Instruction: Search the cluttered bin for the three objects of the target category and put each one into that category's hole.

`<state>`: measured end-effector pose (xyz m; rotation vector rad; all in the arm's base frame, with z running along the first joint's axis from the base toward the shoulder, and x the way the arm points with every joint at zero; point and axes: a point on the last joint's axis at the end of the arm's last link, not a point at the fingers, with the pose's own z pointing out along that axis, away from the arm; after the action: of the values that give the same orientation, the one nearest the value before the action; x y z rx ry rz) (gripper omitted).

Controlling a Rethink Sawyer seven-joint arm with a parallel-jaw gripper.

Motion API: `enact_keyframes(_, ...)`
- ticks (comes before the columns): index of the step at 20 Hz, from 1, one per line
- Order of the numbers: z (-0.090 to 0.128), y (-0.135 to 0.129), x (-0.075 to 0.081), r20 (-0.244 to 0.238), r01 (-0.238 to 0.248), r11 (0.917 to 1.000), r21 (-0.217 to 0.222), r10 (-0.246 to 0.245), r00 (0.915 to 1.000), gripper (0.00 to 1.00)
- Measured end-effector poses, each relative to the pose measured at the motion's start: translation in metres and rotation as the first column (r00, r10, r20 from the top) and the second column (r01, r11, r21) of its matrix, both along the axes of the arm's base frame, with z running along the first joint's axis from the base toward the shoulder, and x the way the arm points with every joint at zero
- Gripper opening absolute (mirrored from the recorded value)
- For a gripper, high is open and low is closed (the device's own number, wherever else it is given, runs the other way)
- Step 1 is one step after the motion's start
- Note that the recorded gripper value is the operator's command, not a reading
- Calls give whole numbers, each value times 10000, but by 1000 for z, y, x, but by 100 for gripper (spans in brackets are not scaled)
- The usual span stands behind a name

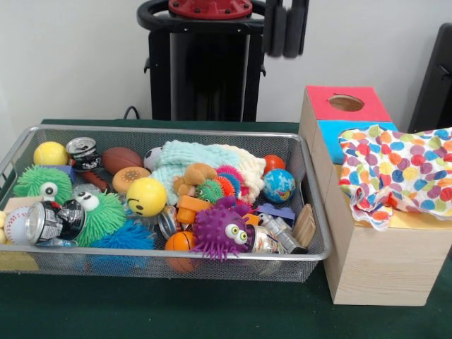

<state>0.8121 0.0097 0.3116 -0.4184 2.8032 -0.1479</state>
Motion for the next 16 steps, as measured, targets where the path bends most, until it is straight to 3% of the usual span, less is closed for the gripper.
enact_keyframes(10, -51, 2, -20, 120, -7, 9997, -226, 10, 9999, 0)
enact_keyframes(16, -68, 10, -30, 130, -148, 9955, -939, 161, 9998, 0)
